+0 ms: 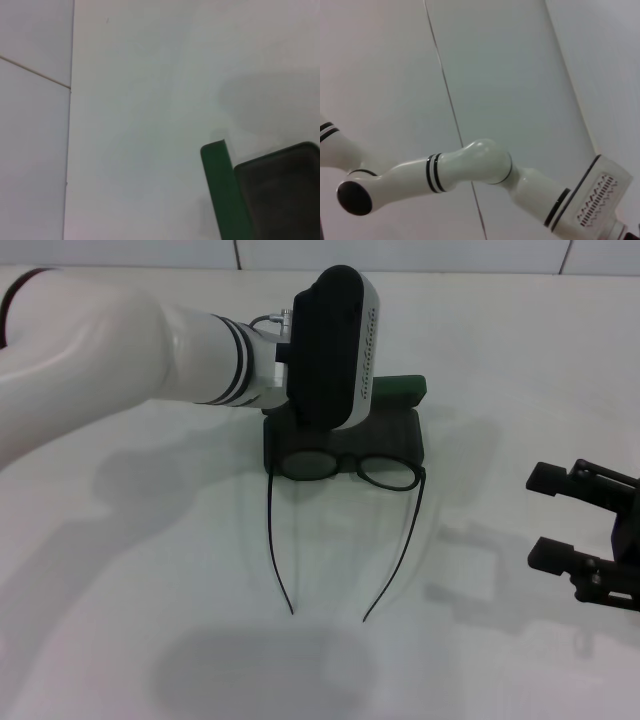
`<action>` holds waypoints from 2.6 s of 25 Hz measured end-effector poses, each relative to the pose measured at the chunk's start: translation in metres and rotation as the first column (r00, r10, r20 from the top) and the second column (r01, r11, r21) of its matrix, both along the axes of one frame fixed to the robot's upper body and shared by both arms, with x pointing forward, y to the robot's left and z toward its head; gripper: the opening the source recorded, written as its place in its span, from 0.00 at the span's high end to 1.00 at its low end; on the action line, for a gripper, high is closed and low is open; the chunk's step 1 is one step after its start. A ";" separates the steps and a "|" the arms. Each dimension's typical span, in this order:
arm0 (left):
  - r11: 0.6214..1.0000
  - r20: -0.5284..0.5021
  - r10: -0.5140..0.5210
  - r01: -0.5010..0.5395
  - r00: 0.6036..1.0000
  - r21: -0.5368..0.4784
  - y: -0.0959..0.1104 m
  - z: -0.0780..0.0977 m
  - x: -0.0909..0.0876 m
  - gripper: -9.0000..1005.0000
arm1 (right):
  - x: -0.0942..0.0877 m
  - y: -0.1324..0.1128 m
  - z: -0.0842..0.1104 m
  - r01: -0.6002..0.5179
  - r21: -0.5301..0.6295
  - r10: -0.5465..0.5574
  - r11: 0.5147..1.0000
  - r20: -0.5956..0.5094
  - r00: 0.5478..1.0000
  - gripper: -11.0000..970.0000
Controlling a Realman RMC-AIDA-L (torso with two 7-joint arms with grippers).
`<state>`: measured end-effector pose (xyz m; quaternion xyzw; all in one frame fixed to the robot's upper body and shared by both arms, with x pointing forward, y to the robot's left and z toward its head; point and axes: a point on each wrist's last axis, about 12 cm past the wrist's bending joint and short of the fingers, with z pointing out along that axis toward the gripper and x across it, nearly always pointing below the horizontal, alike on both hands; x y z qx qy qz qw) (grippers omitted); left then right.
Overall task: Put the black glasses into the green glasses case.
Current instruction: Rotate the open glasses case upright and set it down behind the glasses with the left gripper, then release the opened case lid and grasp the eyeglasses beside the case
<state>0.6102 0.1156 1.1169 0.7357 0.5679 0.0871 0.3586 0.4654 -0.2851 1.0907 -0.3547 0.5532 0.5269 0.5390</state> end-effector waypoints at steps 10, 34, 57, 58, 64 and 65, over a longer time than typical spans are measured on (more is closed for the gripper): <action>0.999 0.037 -0.002 0.004 0.999 -0.049 -0.001 0.015 -0.005 0.71 | -0.001 -0.002 -0.001 0.014 0.004 -0.014 1.000 -0.011 1.000 0.21; 0.309 -0.278 0.088 -0.292 0.956 -0.905 0.128 0.024 -0.134 0.83 | 0.160 0.111 0.095 -0.154 -0.747 0.153 0.647 -0.071 0.986 0.22; 0.053 -0.338 -0.064 -0.335 0.939 -0.941 0.174 -0.073 -0.194 0.88 | 0.175 0.223 0.069 -0.117 -0.949 0.303 0.294 -0.024 0.953 0.41; 0.052 -0.341 -0.065 -0.338 0.938 -0.940 0.173 -0.074 -0.194 0.88 | 0.174 0.223 0.068 -0.116 -0.949 0.304 0.292 -0.022 0.952 0.42; 0.055 -0.344 -0.062 -0.341 0.937 -0.938 0.171 -0.077 -0.193 0.88 | 0.172 0.226 0.064 -0.112 -0.945 0.304 0.309 -0.014 0.953 0.55; 0.054 -0.344 -0.060 -0.341 0.937 -0.939 0.171 -0.077 -0.193 0.88 | 0.172 0.226 0.063 -0.112 -0.943 0.302 0.312 -0.013 0.953 0.57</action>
